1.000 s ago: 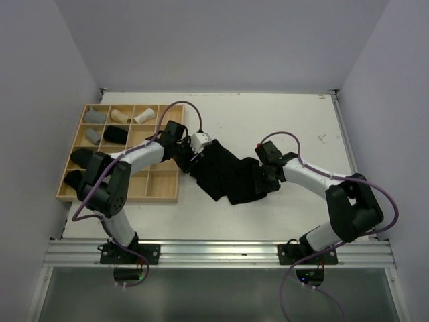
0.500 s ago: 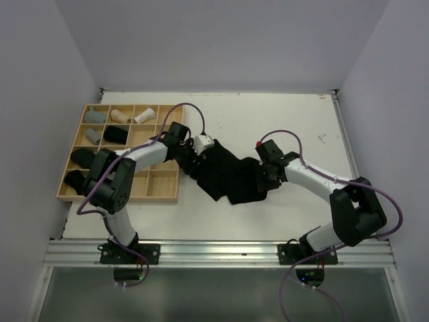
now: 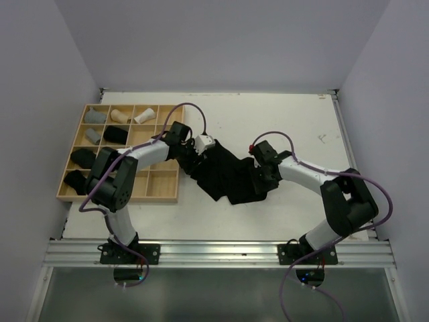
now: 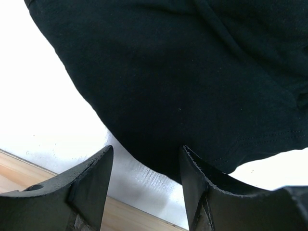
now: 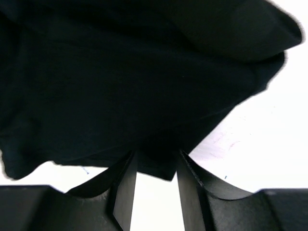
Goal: Roll the underwear
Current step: Flatten the underwear
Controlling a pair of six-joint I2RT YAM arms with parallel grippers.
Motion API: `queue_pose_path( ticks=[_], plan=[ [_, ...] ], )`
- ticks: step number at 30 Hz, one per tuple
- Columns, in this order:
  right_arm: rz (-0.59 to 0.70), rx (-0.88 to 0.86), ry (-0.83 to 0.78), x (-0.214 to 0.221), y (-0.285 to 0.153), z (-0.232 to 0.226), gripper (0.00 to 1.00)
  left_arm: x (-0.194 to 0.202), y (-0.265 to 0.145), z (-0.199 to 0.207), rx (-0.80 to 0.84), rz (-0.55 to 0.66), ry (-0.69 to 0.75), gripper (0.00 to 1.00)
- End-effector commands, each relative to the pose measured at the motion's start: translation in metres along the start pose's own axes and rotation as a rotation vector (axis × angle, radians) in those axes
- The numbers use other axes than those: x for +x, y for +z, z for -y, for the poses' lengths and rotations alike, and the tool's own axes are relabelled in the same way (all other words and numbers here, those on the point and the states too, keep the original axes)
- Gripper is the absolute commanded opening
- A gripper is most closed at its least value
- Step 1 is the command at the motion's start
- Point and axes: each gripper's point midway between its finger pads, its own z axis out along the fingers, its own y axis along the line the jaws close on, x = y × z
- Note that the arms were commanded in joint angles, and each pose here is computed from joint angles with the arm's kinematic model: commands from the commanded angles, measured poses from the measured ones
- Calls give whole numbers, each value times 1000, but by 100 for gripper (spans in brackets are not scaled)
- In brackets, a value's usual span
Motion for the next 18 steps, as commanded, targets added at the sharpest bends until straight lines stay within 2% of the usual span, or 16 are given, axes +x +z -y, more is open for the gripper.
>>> queue_pose_path(
  ticks=[1,3,4,7,9,12,14,15,17,18],
  plan=[
    [-15,16,-26,4,12,2,41,6,2,-3,-3,-40,-38,61],
    [-31,38,-17,6,17,5,33,9,3,-3,-3,-50,-41,61],
    [-45,46,-15,9,18,6,23,12,3,-3,-4,-61,-43,60],
    [-41,59,-3,8,13,8,6,16,4,-3,-2,-79,-51,56],
    [-1,47,13,1,0,6,1,21,7,-1,7,-95,-59,51],
    [57,43,32,-9,-24,6,0,33,12,7,42,-130,-89,43],
    [87,40,48,-12,-42,6,0,41,14,13,65,-151,-107,34],
    [97,40,57,-14,-47,6,0,44,15,14,70,-157,-112,24],
    [111,60,86,-13,-56,10,0,47,15,16,72,-163,-123,13],
    [128,64,98,-13,-63,12,0,45,11,16,70,-152,-135,2]
  ],
)
